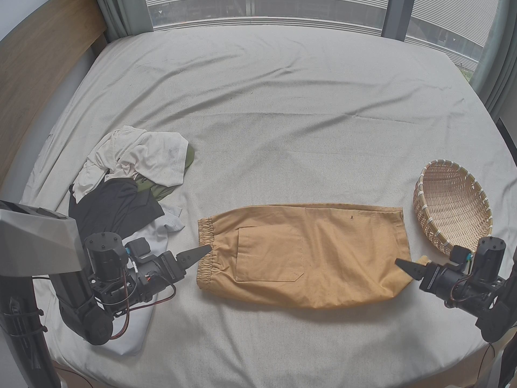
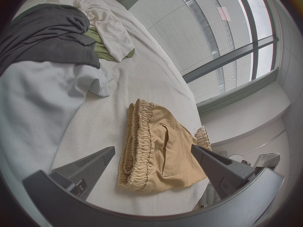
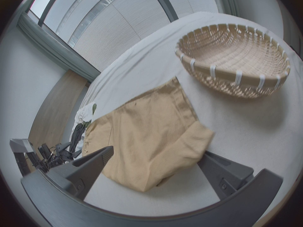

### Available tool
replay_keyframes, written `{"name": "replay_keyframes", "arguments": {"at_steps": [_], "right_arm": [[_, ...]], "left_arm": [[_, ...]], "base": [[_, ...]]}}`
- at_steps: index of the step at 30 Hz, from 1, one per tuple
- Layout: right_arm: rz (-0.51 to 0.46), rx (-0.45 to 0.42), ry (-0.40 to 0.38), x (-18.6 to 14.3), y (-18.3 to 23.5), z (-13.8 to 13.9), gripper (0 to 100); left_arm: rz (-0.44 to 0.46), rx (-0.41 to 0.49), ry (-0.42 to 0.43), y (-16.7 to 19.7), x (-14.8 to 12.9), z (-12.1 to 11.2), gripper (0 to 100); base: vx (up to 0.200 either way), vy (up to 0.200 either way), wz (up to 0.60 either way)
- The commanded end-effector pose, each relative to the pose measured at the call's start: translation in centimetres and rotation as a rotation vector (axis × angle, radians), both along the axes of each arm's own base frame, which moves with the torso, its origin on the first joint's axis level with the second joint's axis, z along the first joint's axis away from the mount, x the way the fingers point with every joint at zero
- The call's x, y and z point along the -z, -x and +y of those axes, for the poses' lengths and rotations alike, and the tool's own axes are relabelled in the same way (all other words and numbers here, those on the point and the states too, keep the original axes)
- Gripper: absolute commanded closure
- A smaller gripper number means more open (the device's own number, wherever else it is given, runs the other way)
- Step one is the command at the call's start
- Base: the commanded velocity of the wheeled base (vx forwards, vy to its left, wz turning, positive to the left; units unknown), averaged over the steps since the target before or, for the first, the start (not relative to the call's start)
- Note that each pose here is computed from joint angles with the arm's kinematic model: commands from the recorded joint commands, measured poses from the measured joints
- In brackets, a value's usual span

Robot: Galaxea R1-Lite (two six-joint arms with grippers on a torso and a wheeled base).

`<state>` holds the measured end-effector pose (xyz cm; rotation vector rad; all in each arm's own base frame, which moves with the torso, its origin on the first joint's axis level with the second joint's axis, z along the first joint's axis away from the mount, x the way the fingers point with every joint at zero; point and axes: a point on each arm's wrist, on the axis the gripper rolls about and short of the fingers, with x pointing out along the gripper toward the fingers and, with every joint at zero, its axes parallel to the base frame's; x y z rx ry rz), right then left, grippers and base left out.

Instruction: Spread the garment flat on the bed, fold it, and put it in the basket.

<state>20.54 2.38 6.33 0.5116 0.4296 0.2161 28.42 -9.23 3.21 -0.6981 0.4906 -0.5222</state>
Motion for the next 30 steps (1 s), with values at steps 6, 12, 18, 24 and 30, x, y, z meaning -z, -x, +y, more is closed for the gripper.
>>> {"name": "replay_keyframes", "arguments": {"at_steps": [6, 12, 18, 24, 30], "right_arm": [[-0.253, 0.113, -0.007, -5.0, 1.0, -2.6, 0], [-0.357, -0.013, -0.033, -6.9, -1.1, -1.3, 0], [-0.401, -0.166, -0.059, -7.4, -3.4, 0.5, 0], [-0.453, -0.353, -0.105, -8.7, -4.3, 2.2, 0], [-0.462, -0.378, -0.108, -8.9, -4.3, 2.7, 0]], "left_arm": [[0.006, 0.013, -0.002, 0.1, 0.2, -0.4, 0], [0.027, 0.020, -0.012, 0.2, 0.9, -0.6, 0], [0.046, 0.030, -0.019, 0.2, 1.5, -1.0, 0], [0.083, 0.021, -0.037, 0.1, 2.8, -1.1, 0], [0.094, 0.031, -0.051, -0.1, 3.7, -1.5, 0]], "base": [[0.000, 0.000, 0.00], [0.000, 0.000, 0.00], [0.000, 0.000, 0.00], [0.000, 0.000, 0.00], [0.000, 0.000, 0.00]]}}
